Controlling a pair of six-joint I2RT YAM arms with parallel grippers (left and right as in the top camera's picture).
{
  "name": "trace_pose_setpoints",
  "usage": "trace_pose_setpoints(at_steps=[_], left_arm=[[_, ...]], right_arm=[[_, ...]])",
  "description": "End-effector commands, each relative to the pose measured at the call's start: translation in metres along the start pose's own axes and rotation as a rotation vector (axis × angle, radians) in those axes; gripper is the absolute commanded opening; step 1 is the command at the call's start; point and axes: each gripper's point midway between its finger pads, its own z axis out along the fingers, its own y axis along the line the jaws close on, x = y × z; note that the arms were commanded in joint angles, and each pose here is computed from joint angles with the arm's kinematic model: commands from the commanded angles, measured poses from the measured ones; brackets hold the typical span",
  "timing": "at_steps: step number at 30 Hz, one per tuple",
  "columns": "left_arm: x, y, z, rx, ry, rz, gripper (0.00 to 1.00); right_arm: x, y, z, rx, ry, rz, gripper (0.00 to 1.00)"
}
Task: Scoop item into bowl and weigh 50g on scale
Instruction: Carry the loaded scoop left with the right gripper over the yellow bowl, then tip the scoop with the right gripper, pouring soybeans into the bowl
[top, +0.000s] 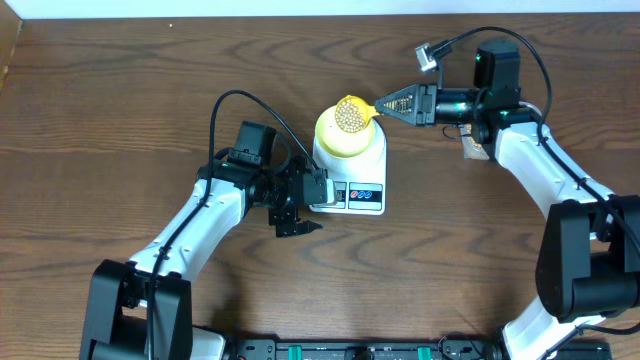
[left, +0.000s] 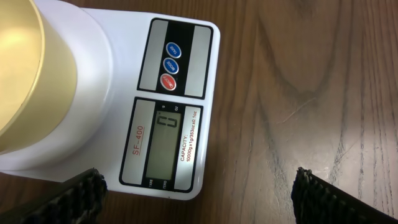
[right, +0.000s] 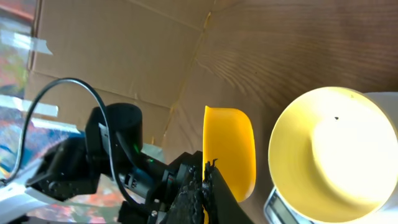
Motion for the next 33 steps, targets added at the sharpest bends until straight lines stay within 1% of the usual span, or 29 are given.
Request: trace_pose_setpoints(at_steps=[1, 5, 10, 16, 33], left_arm=[[0.001, -0.005, 0.003, 0.017, -0.008, -0.019, 0.98], [0.001, -0.005, 0.003, 0.017, -0.008, -0.018, 0.98], [0.001, -0.005, 0.003, 0.017, -0.008, -0.018, 0.98], [0.001, -0.005, 0.003, 0.017, -0.008, -0.018, 0.98], [0.001, -0.005, 0.003, 0.017, -0.008, -0.018, 0.98]], right_arm=[[0.004, -0.004, 0.005, 0.018, 0.006, -0.075, 0.01], [0.006, -0.013, 0.007, 0.066, 0.003, -0.078, 0.01], [0.008, -0.016, 0.007, 0.081, 0.011, -0.184, 0.01], [0.001, -0.04, 0.004, 0.223, -0.023, -0.223, 0.01], [0.008, -0.039, 0.01, 0.219, 0.023, -0.412, 0.01]])
